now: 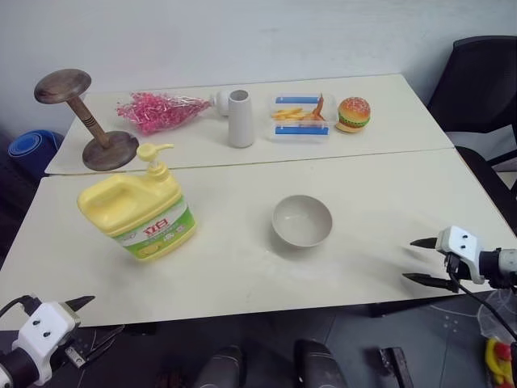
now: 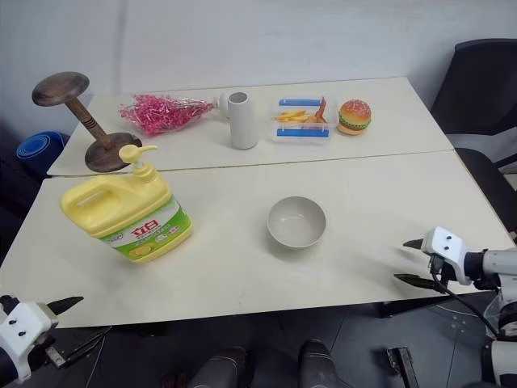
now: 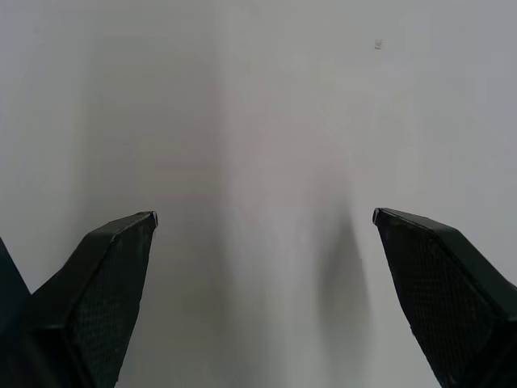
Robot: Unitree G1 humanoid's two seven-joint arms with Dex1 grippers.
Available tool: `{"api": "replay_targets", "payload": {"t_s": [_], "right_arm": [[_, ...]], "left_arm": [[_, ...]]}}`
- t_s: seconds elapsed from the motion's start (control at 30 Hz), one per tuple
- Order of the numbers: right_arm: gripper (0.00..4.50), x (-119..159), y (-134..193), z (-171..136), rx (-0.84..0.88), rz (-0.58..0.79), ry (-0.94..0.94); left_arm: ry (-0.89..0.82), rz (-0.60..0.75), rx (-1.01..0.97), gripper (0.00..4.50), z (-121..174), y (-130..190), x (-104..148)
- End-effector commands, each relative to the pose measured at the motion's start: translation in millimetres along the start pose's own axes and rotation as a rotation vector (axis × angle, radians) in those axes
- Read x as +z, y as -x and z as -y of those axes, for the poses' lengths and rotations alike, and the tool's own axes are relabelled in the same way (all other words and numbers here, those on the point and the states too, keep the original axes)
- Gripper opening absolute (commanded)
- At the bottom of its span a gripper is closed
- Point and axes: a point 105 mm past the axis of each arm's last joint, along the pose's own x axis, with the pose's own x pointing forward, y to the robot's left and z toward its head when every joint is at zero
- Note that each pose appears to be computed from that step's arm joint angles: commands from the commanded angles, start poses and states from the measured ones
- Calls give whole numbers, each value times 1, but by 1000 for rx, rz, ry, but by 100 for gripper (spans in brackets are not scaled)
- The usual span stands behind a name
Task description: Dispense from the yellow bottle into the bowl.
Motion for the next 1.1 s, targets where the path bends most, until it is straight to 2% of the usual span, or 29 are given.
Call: {"api": "replay_targets", "payload": {"t_s": [0.03, 0.3, 0.5, 0.63, 0.87, 1.1], "right_arm": [[446, 6, 3, 4, -37, 41, 2], [446, 14, 0, 9, -63, 46, 24], [446, 42, 4, 3, 12, 119, -20], [446, 71, 3, 0, 15, 166, 42], [446, 148, -10, -27, 110, 290, 173], [446, 185, -26, -59, 216, 322, 273]], "left_arm": [[-2, 23, 40, 450, -12, 2, 7], [38, 32, 25, 450, -9, -4, 9], [55, 100, -110, 450, 7, -9, 32], [28, 131, -258, 450, 27, -8, 53], [-55, 221, -477, 450, 45, -3, 118], [-121, 236, -542, 450, 52, -4, 137]]}}
